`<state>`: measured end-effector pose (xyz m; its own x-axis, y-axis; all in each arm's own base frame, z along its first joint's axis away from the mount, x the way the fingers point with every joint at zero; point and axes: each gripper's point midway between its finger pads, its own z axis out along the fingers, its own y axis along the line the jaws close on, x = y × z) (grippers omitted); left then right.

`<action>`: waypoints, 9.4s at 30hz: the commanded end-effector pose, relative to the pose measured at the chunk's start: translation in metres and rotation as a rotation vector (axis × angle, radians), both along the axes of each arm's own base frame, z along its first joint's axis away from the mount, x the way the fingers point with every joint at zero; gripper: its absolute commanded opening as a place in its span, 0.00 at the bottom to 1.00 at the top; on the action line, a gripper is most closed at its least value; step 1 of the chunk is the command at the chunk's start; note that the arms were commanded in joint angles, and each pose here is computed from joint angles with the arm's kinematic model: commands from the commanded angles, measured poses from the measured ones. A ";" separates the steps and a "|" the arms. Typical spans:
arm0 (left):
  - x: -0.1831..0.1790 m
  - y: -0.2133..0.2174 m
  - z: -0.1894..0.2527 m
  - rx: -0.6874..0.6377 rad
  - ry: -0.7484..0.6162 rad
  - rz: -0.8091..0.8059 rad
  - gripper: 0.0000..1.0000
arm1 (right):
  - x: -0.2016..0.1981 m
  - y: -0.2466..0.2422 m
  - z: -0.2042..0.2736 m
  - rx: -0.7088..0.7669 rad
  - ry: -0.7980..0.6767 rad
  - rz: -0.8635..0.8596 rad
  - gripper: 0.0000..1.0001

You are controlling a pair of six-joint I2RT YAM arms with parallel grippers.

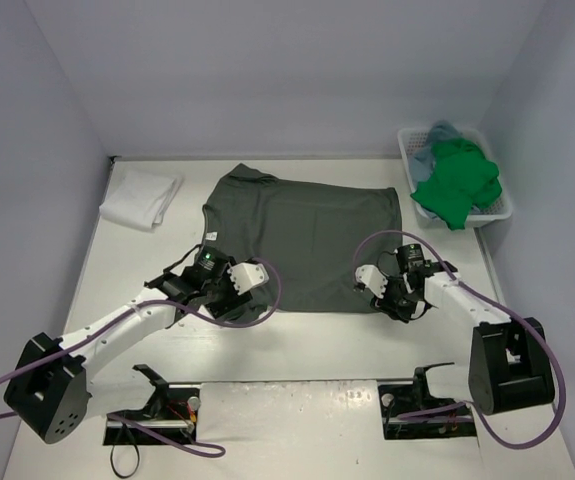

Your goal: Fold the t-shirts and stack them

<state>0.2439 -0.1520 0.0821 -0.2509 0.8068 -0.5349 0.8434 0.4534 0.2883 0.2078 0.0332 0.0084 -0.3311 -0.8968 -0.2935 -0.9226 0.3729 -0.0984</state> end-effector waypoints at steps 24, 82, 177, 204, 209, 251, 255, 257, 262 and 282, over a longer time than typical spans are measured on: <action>-0.016 -0.025 -0.004 -0.091 0.068 -0.105 0.62 | 0.006 0.002 -0.003 -0.014 0.014 0.006 0.00; -0.026 0.012 -0.008 0.108 0.087 -0.129 0.15 | 0.029 0.008 0.030 0.006 -0.098 -0.022 0.00; 0.041 0.030 0.049 -0.015 0.082 -0.037 0.00 | 0.121 -0.010 0.087 0.082 -0.243 -0.073 0.00; 0.168 0.010 0.060 -0.091 -0.052 0.104 0.00 | 0.195 -0.011 0.055 0.115 -0.204 -0.112 0.00; 0.184 0.014 0.063 -0.102 -0.076 0.138 0.00 | 0.212 -0.026 0.056 0.105 -0.221 -0.147 0.00; 0.251 0.034 0.064 -0.077 -0.163 0.340 0.47 | 0.282 -0.007 0.073 0.147 -0.423 -0.367 0.37; 0.255 0.036 0.084 -0.058 -0.191 0.331 0.48 | 0.292 -0.013 0.088 0.127 -0.451 -0.391 0.39; 0.257 0.036 0.093 -0.056 -0.202 0.329 0.48 | 0.299 -0.016 0.099 0.120 -0.477 -0.405 0.39; 0.272 0.036 0.121 -0.063 -0.262 0.332 0.49 | 0.324 -0.024 0.125 0.105 -0.555 -0.454 0.40; 0.336 0.045 0.109 -0.132 -0.223 0.392 0.49 | 0.409 -0.015 0.056 0.175 -0.465 -0.458 0.46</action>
